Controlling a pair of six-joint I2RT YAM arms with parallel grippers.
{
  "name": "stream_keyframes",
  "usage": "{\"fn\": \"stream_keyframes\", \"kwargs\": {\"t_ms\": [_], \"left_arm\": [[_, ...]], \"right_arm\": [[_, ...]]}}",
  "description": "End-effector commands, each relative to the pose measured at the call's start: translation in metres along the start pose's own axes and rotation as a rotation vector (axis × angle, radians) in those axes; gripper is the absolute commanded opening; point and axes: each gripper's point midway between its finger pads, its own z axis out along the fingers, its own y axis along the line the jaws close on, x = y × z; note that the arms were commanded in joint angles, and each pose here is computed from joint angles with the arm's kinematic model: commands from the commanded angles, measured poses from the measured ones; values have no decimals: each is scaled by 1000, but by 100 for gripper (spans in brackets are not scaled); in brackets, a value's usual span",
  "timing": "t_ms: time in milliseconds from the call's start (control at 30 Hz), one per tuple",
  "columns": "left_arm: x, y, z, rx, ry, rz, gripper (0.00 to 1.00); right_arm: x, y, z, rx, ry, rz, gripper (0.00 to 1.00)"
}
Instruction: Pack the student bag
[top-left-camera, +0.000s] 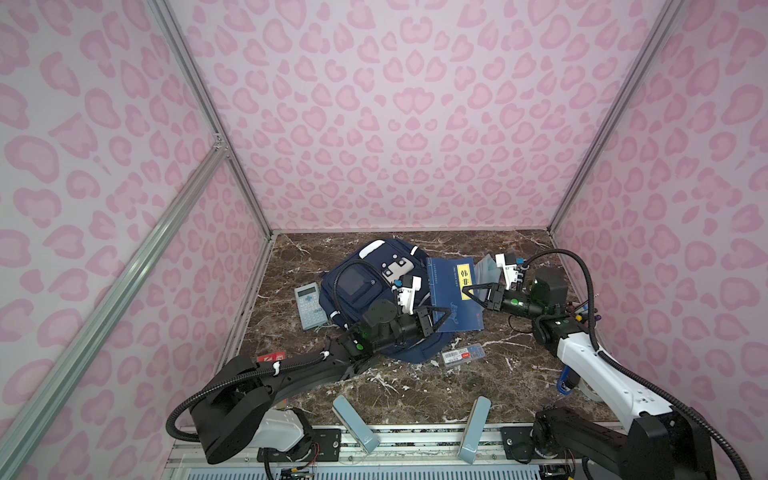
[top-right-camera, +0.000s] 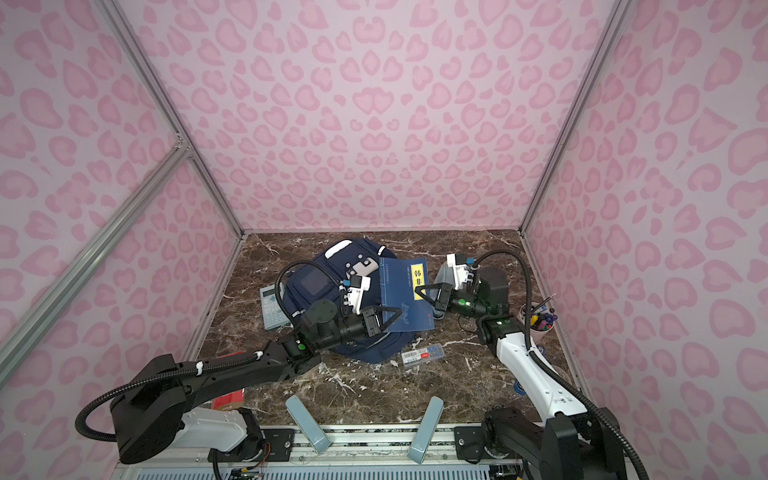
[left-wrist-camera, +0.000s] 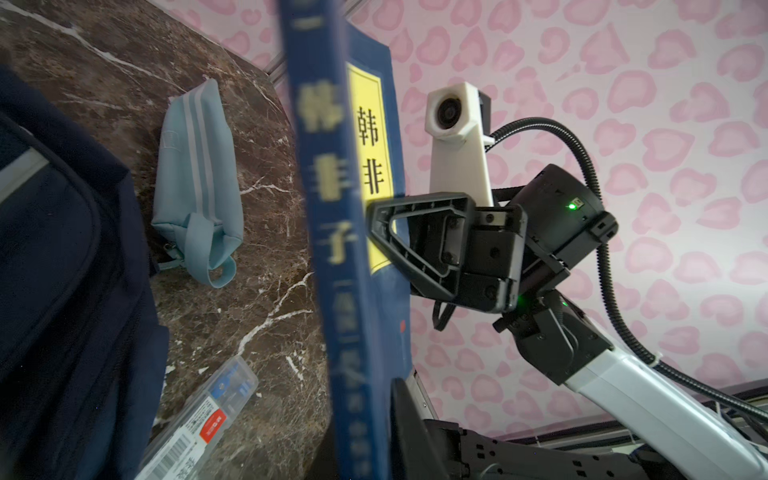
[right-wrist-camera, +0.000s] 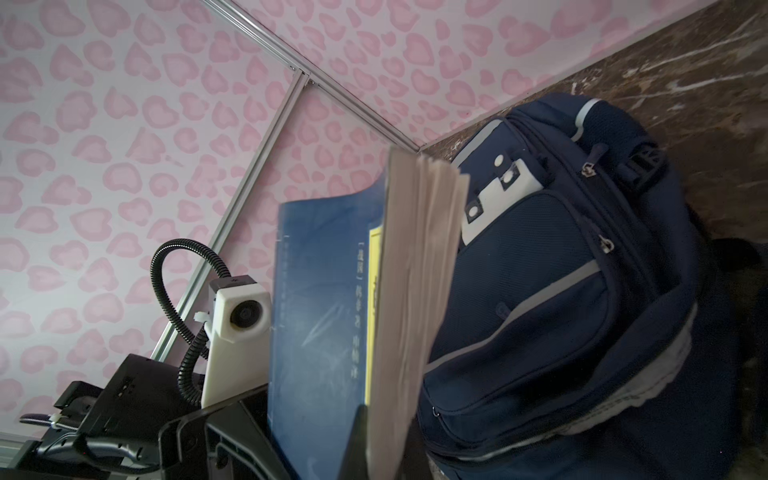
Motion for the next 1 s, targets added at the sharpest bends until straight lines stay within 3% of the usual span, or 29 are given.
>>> {"fn": "stream_keyframes", "kwargs": {"t_ms": [0,33,133,200,267,333,400,600,733,767,833,867,900,967], "left_arm": [[-9,10,-5,-73,-1,95,72],[-13,23,-11,-137,-5,107,82],[-28,54,-28,-333,-15,189,95],[-37,87,-45,-575,-3,272,94],[-43,109,-56,-724,17,368,79],[-36,123,-48,-761,123,493,69],[-31,138,-41,-831,203,553,71],[-24,181,-11,-952,339,644,73],[-17,200,11,-956,396,652,69],[-14,204,16,-951,409,653,62],[-12,206,23,-937,423,645,24],[-14,204,23,-937,422,644,11],[-18,199,24,-933,408,640,4],[-30,185,21,-909,377,623,4]], "right_arm": [[-1,-5,-4,37,-7,-23,0],[-2,-11,-7,68,-15,-14,0],[-9,-25,-18,117,-66,16,0],[-16,-34,-27,152,-117,35,0],[-22,-50,-39,255,-172,54,0],[-24,-73,-58,427,-211,84,0],[-24,-86,-73,530,-243,104,0],[-20,-90,-79,544,-255,107,0],[-13,-92,-84,579,-234,91,0],[-11,-93,-85,588,-234,87,0],[-8,-95,-87,592,-244,92,0],[-6,-94,-86,579,-245,98,0],[-2,-94,-83,555,-245,106,0],[4,-92,-75,508,-252,131,0]]}}
